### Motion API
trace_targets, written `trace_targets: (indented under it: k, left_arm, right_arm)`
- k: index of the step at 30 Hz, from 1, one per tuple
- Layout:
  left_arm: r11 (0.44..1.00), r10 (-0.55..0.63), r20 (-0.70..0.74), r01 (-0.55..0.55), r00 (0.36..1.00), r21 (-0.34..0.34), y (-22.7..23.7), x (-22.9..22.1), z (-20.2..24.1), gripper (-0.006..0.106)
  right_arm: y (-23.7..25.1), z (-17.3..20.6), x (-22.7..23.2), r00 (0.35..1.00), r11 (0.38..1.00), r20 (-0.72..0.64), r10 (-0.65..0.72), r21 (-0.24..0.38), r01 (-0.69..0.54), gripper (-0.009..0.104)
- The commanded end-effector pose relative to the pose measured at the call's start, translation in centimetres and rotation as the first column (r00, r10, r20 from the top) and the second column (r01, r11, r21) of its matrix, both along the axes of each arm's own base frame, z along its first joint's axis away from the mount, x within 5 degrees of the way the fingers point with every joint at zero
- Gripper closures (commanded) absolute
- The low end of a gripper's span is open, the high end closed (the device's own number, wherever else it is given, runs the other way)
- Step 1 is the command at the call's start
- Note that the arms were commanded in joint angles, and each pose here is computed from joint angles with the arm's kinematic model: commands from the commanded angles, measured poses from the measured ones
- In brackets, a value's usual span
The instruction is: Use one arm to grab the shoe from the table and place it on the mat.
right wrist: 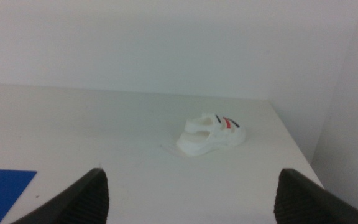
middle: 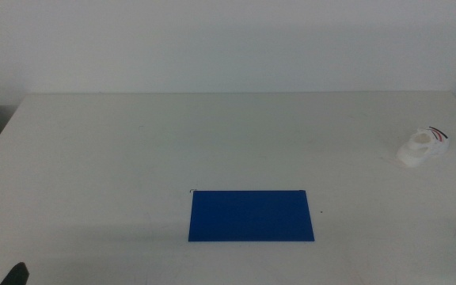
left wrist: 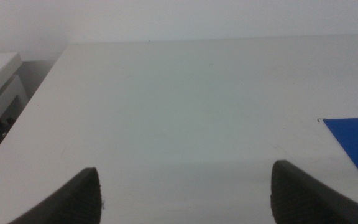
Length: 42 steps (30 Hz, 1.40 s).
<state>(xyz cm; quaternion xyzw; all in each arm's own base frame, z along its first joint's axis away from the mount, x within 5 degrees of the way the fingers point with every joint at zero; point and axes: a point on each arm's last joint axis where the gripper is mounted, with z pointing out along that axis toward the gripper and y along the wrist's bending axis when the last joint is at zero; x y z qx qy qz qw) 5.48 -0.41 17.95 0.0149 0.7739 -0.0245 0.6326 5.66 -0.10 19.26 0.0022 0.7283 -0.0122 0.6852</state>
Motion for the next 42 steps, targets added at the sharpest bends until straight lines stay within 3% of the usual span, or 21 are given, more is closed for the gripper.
trace_targets:
  k: [1,6,9,13,17,18,22,26,32,37,42]
  left_arm:
    - [1.0,0.005,0.086,-0.003,0.996,-0.017,0.0,0.1,0.6,0.007]
    - [1.0,0.005,0.086,-0.003,0.996,-0.017,0.0,0.1,0.6,0.007]
    - [1.0,0.005,0.086,-0.003,0.996,-0.017,0.0,0.1,0.6,0.007]
    - [1.0,0.005,0.086,-0.003,0.996,-0.017,0.0,0.1,0.6,0.007]
    - [1.0,0.005,0.086,-0.003,0.996,-0.017,0.0,0.1,0.6,0.007]
    - [1.0,0.005,0.086,-0.003,0.996,-0.017,0.0,0.1,0.6,0.007]
    - [1.0,0.005,0.086,-0.003,0.996,-0.017,0.0,0.1,0.6,0.007]
    - [1.0,0.005,0.086,-0.003,0.996,-0.017,0.0,0.1,0.6,0.007]
    - [1.0,0.005,0.086,-0.003,0.996,-0.017,0.0,0.1,0.6,0.007]
    - [1.0,0.005,0.086,-0.003,0.996,-0.017,0.0,0.1,0.6,0.007]
    - [1.0,0.005,0.086,-0.003,0.996,-0.017,0.0,0.1,0.6,0.007]
  right_arm:
    - [-0.1,2.3,-0.2,0.995,1.0,0.097,-0.01,-0.012,0.011,0.003]
    - [-0.1,5.7,0.8,1.0,1.0,-0.005,-0.006,-0.007,0.006,0.003]
    - [-0.1,7.9,2.2,0.994,1.0,-0.11,-0.002,0.028,0.005,0.003]
    - [-0.1,10.4,5.0,0.951,0.997,-0.308,0.006,0.073,0.018,0.003]
    - [-0.2,13.6,8.1,0.905,0.997,-0.425,0.008,0.077,0.027,0.003]
    - [-0.2,14.5,9.2,0.893,0.995,-0.45,0.01,0.092,0.035,0.003]
    - [-0.2,17.3,13.1,0.831,0.959,-0.556,0.02,0.245,0.141,0.003]
    - [-0.3,18.9,16.5,0.776,0.917,-0.631,0.016,0.319,0.241,0.003]
    - [-0.7,19.5,22.5,0.694,0.858,-0.719,-0.018,0.346,0.381,0.003]
    - [-1.6,18.4,27.7,0.604,0.792,-0.791,-0.103,0.302,0.53,0.003]
    - [-2.1,17.1,33.0,0.574,0.737,-0.807,-0.138,0.303,0.604,0.003]
